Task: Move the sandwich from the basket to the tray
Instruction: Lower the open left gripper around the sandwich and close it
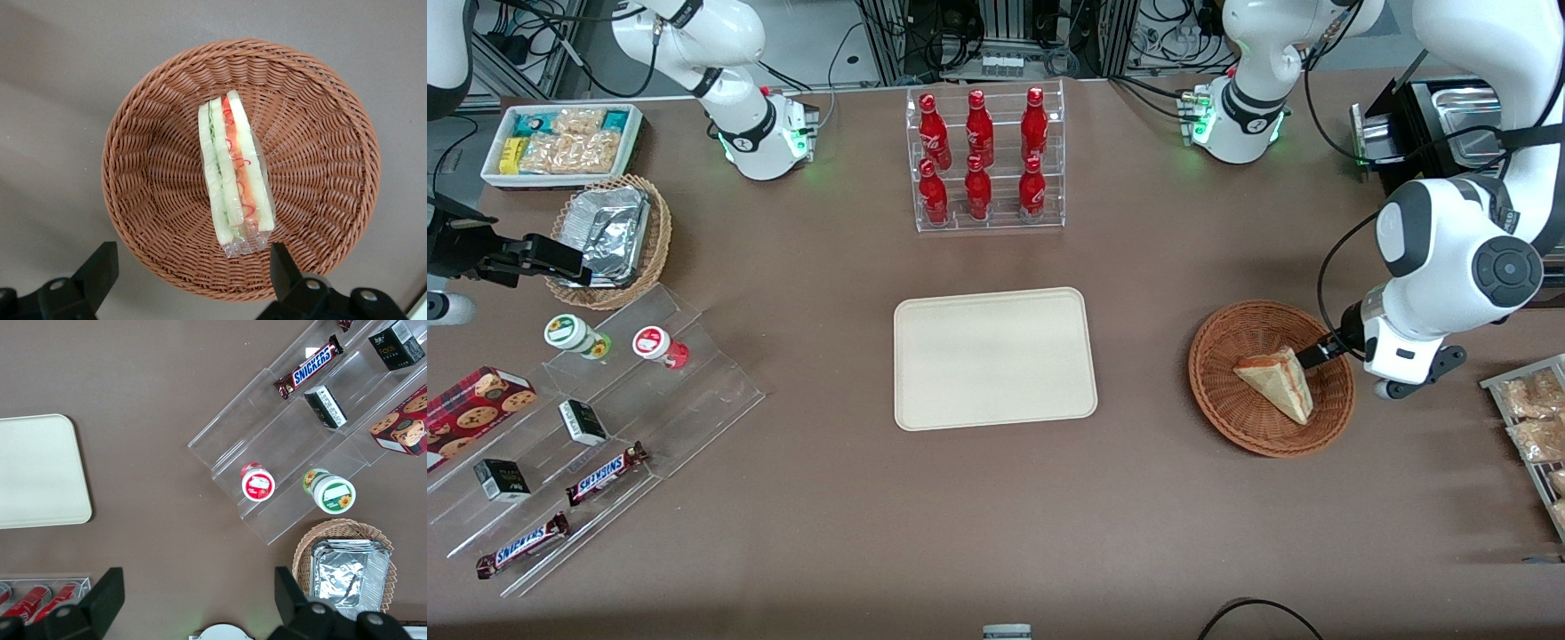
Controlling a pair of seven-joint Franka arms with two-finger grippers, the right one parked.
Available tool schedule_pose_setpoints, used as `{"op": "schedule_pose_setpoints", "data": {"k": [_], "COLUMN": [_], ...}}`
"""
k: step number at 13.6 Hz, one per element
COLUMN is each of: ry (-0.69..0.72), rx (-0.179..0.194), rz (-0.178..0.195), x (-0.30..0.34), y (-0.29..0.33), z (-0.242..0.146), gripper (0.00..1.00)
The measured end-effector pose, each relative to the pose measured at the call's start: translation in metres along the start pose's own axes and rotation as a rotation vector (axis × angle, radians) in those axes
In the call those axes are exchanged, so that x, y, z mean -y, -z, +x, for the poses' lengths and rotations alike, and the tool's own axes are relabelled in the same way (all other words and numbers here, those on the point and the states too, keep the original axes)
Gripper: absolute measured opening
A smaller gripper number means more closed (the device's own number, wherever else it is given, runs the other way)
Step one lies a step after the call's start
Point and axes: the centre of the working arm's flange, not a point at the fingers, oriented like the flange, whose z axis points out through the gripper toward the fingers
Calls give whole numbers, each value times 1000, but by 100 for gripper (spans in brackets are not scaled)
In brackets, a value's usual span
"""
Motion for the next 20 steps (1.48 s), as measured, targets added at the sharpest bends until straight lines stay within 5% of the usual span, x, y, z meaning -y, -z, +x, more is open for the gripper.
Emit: {"op": "schedule_pose_setpoints", "data": {"k": [9,20], "ry": [194,268], "rx": [-34,-7], "rz": [-24,-10], "x": [-9,-34], "y": [-13,-66], "z": [4,2], "gripper": [100,100]}}
